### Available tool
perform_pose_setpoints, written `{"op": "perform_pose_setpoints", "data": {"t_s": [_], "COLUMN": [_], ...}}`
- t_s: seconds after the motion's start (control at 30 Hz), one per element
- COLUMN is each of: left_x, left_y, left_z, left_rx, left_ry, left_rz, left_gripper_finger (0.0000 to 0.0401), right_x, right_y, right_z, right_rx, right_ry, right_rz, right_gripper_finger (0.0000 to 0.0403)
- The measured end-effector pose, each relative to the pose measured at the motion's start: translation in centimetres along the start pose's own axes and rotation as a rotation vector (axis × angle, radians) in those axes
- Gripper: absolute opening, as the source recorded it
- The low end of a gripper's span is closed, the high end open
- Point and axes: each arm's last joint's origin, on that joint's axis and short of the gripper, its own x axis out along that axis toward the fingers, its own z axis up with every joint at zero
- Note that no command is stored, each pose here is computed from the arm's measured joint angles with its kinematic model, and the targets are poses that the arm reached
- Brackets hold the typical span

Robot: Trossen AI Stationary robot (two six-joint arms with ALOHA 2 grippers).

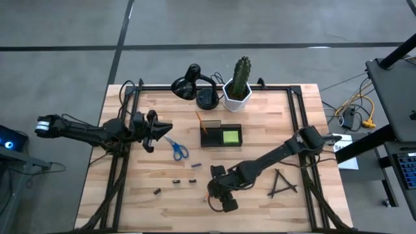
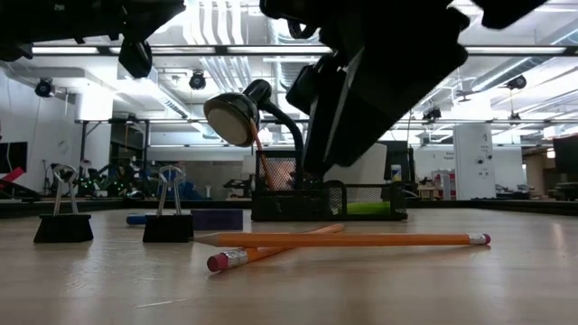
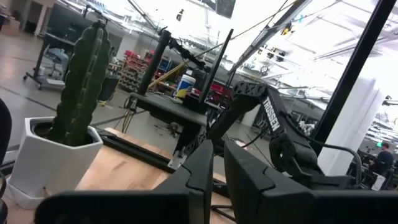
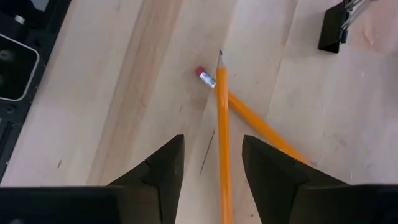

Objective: Pick and place office supplies into organizer
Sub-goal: Put the yellow pencil into the desk organizer

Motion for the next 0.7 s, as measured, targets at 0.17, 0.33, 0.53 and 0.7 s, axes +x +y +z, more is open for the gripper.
{"op": "perform_pose_setpoints", "data": {"t_s": [0.17, 0.33, 0.53, 0.7], "left_x": [0.0, 0.0, 0.0, 0.0], "left_y": [0.0, 0.0, 0.0, 0.0], "left_z": [-0.1, 0.0, -0.1, -0.1], "left_rx": [0.000, -0.001, 0.000, -0.001], "left_ry": [0.003, 0.000, 0.004, 0.005], "left_rz": [0.001, 0.000, 0.001, 0.001], "left_gripper_finger": [0.0024, 0.0024, 0.0024, 0.0024], "right_x": [1.1, 2.3, 3.2, 3.7], "right_y": [-0.1, -0.2, -0.3, -0.4], "right_z": [-0.4, -0.7, -1.0, -1.3], "right_rx": [-0.001, 0.005, 0.042, 0.046], "right_ry": [0.023, 0.034, 0.053, 0.064], "right_rz": [-0.005, -0.011, -0.036, -0.041], "right_gripper_finger": [0.0143, 0.0145, 0.0144, 0.0136]}}
